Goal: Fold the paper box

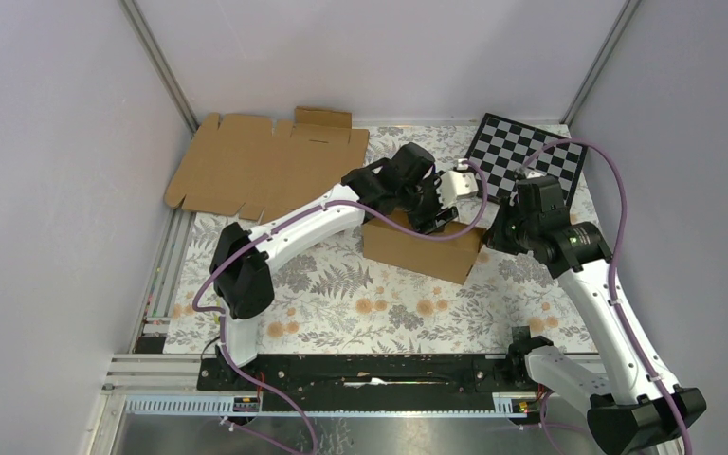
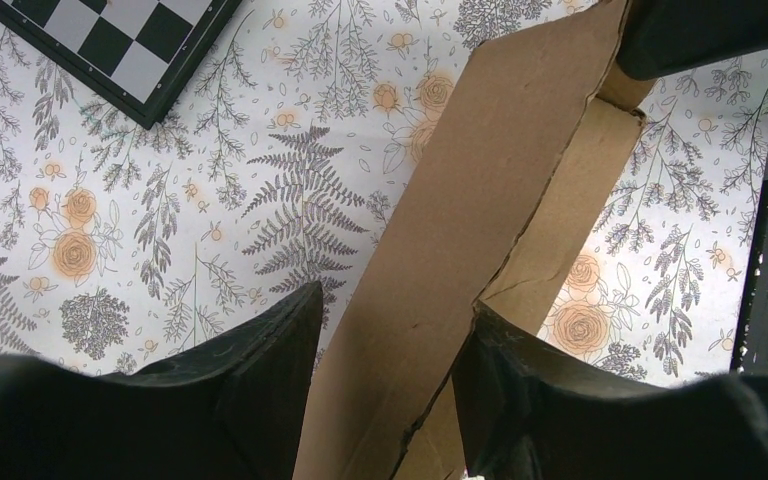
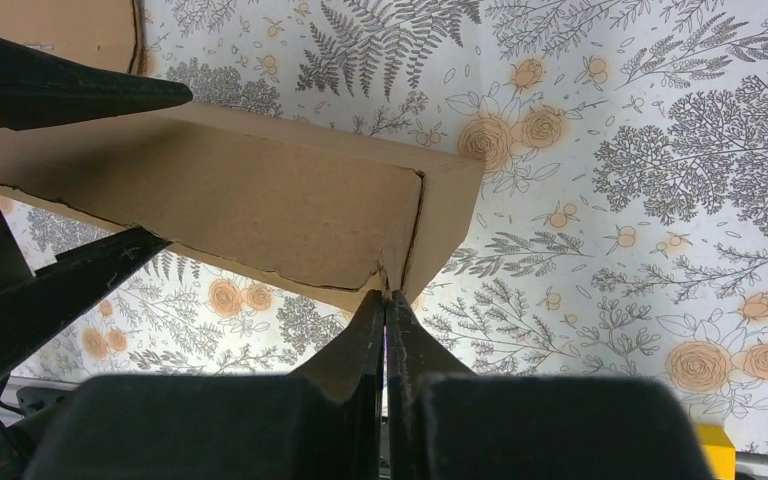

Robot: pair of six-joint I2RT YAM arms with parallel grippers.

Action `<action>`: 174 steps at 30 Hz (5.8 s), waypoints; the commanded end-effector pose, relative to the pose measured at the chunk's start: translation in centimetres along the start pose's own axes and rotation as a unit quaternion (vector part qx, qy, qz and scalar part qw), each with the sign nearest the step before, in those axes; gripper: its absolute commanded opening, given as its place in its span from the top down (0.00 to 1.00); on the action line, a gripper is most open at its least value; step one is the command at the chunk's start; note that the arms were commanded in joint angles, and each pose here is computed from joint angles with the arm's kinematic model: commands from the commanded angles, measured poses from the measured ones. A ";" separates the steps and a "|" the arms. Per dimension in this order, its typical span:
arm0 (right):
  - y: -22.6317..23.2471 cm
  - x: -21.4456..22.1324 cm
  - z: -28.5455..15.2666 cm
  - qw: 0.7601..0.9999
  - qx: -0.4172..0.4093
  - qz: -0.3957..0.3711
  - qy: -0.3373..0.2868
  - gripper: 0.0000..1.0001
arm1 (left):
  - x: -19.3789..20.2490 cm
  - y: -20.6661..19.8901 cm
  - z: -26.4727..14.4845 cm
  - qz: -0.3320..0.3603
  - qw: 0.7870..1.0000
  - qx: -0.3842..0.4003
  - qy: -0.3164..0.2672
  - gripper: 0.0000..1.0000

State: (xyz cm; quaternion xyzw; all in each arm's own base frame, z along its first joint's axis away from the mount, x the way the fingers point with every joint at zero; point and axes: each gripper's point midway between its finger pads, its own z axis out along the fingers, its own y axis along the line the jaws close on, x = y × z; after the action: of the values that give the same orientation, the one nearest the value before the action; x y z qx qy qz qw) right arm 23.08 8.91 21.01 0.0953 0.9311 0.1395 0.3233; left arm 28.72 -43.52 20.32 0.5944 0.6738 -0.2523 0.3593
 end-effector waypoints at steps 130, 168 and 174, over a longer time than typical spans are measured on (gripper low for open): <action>-0.3 2.3 3.1 1.000 -0.020 0.015 0.009 1.00 | 12.5 1.7 -11.2 -0.467 0.864 -0.142 -0.123 1.00; 15.3 -3.6 1.5 0.888 -0.255 -0.379 -0.052 0.01 | 16.0 1.8 -26.5 -0.340 0.847 -0.396 -0.095 0.01; 15.8 -1.4 5.0 0.863 -0.252 -0.438 -0.009 0.00 | 18.2 1.5 -26.4 -0.325 0.844 -0.417 -0.090 0.01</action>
State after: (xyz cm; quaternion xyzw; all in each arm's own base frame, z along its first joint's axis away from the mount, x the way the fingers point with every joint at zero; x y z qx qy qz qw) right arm 28.29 23.11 23.27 -0.3403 0.8365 0.2216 0.3680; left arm 24.10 -13.08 22.18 0.1139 0.8480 -0.1338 0.5000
